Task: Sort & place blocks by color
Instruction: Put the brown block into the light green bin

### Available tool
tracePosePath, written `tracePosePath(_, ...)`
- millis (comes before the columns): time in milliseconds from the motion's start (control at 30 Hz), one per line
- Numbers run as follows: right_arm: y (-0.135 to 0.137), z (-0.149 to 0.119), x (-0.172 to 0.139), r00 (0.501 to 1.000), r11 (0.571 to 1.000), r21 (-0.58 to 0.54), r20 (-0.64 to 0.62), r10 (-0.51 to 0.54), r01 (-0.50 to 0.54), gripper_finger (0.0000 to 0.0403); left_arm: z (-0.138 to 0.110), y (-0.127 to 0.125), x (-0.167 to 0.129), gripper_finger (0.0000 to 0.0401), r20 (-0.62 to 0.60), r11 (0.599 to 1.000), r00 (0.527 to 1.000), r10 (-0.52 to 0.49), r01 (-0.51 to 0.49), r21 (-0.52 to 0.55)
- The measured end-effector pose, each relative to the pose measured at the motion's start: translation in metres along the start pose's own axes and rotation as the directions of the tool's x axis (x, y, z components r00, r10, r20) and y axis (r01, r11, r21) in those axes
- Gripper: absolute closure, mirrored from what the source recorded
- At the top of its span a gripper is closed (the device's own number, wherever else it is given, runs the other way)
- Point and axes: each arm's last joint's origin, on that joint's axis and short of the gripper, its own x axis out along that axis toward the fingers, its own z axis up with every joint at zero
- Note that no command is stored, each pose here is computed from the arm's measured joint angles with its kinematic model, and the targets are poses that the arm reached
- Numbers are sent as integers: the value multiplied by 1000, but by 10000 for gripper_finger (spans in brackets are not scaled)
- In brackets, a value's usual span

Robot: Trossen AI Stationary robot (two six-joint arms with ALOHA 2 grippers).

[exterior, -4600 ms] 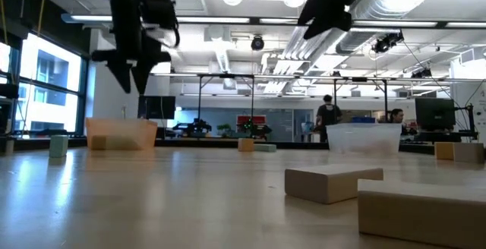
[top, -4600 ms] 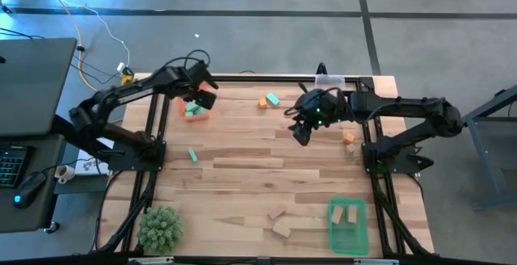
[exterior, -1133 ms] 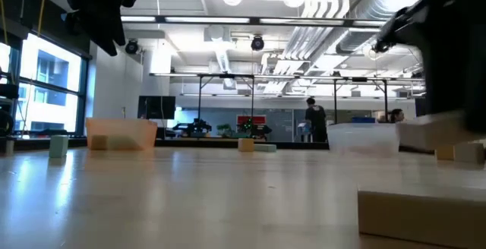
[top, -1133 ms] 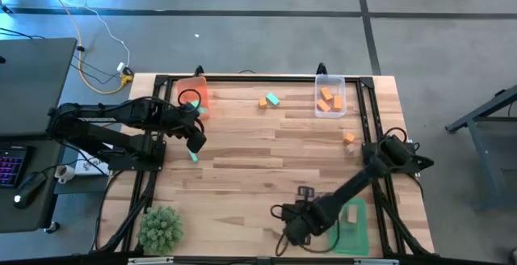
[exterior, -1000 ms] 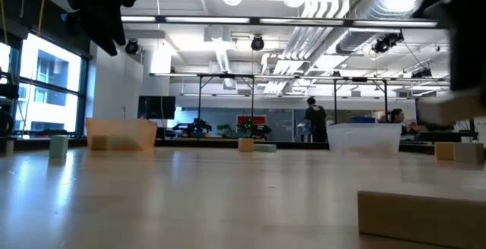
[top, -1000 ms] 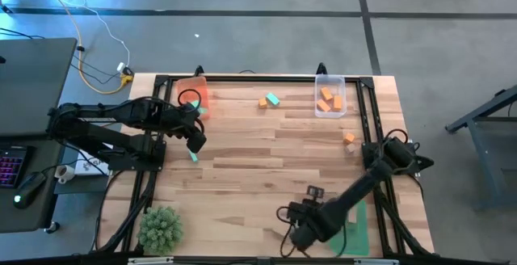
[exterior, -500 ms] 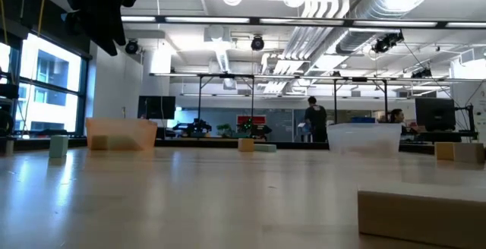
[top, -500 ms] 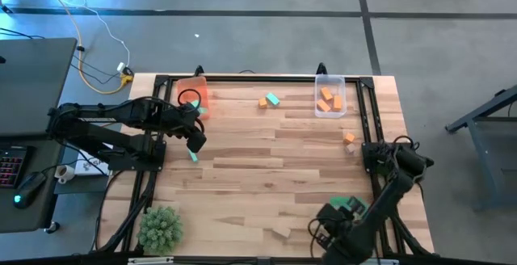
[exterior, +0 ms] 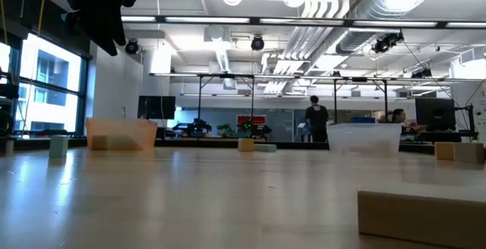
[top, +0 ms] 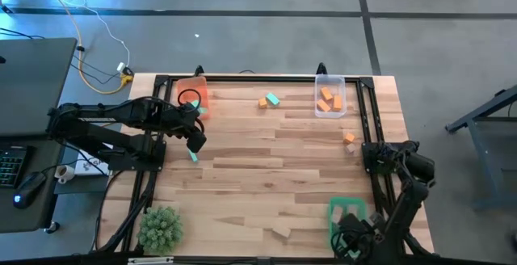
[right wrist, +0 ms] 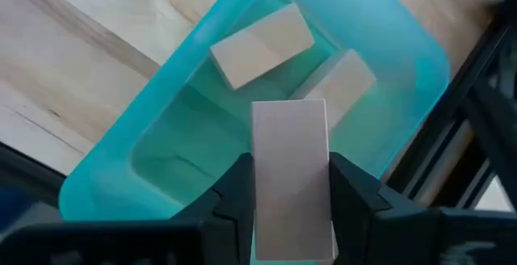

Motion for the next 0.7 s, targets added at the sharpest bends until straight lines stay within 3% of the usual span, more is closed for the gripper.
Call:
tracePosePath(200, 2, -2, 0, 1000, 998, 61, -8, 29, -28, 309, 0, 0, 0, 215, 0, 1000, 1000, 0, 0, 0)
tracePosePath(700, 14, -5, 14, 999, 998, 64, -40, 2, 0, 301, 0, 0, 0, 215, 0, 1000, 1000, 0, 0, 0)
